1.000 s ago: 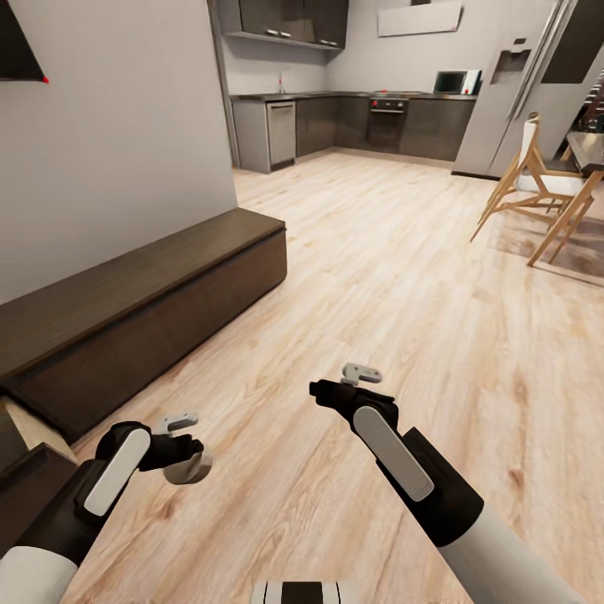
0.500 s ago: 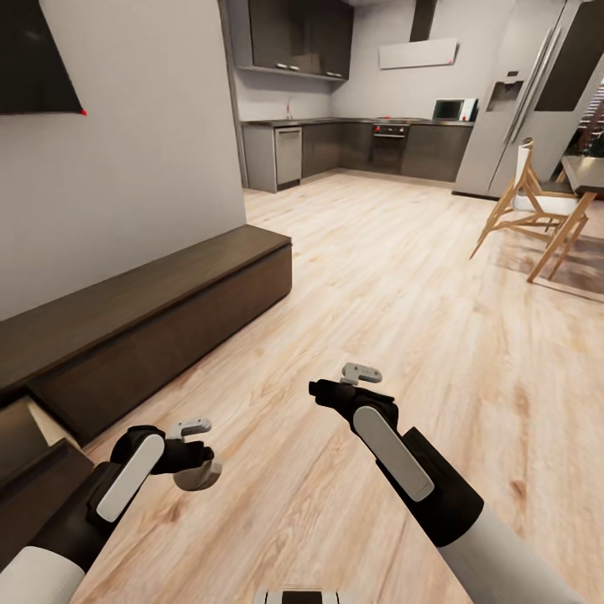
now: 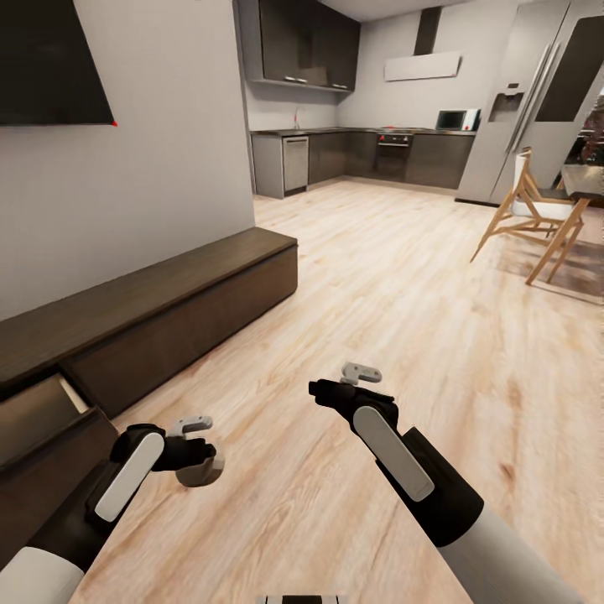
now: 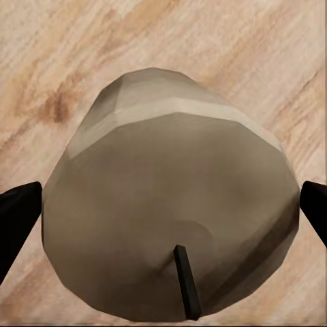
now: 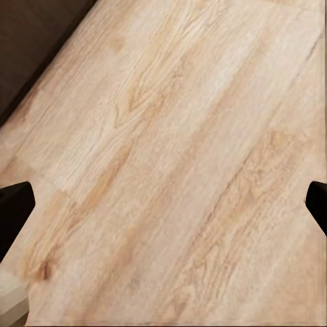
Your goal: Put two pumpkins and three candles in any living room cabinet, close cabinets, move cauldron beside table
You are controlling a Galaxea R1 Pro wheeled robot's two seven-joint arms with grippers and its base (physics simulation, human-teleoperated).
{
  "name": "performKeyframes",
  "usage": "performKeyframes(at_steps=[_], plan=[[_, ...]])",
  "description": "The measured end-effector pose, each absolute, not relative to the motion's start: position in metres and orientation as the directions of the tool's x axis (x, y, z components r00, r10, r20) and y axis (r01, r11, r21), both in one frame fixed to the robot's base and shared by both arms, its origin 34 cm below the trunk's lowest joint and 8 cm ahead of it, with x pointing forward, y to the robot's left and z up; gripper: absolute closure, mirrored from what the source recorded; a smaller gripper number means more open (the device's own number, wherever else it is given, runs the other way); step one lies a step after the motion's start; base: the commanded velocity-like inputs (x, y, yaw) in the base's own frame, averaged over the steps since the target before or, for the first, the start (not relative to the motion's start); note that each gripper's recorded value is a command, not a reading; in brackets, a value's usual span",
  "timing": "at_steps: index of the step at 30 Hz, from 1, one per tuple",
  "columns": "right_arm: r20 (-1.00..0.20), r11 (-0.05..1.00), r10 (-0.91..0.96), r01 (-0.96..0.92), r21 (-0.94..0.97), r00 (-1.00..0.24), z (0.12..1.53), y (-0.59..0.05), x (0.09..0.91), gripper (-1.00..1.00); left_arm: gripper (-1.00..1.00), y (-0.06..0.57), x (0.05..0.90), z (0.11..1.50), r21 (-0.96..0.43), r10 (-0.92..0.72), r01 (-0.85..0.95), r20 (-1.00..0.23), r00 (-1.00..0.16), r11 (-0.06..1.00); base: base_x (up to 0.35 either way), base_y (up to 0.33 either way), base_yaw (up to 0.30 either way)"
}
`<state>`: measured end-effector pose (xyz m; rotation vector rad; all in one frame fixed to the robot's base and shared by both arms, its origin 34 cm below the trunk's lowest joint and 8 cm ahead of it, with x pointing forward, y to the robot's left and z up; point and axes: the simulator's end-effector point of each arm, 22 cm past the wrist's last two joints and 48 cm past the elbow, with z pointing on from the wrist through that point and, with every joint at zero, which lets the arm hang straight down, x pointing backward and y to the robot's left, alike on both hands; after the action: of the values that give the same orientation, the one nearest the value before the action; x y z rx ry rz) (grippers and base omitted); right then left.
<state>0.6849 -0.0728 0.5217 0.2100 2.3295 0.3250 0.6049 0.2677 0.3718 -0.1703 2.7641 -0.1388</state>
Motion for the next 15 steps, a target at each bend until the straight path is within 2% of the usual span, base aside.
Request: performKeyframes(at_steps=[6, 9, 15], plan=[[-0.673, 0.954, 0.247, 0.053, 0.295, -0.697, 0.5217, -0.0728, 0.6849, -1.00, 1.00, 0.2672, 0.6050, 0.3720, -0.120, -0.137, -0.100, -0.354, -0.925, 0.988, -0.312, -0.088, 0.039], [-0.673, 0.954, 0.246, 0.053, 0.294, -0.698, 0.5214, -0.0727, 0.6847, -1.00, 1.00, 0.2676, 0.6050, 0.3721, -0.119, -0.137, -0.100, -0.354, -0.925, 0.988, -0.215, -0.077, 0.228], [-0.671, 0.954, 0.246, 0.052, 0.295, -0.700, 0.5214, -0.0709, 0.6842, -1.00, 1.00, 0.2675, 0.6050, 0.3724, -0.120, -0.136, -0.100, -0.354, -0.925, 0.988, -0.037, -0.015, 0.280]])
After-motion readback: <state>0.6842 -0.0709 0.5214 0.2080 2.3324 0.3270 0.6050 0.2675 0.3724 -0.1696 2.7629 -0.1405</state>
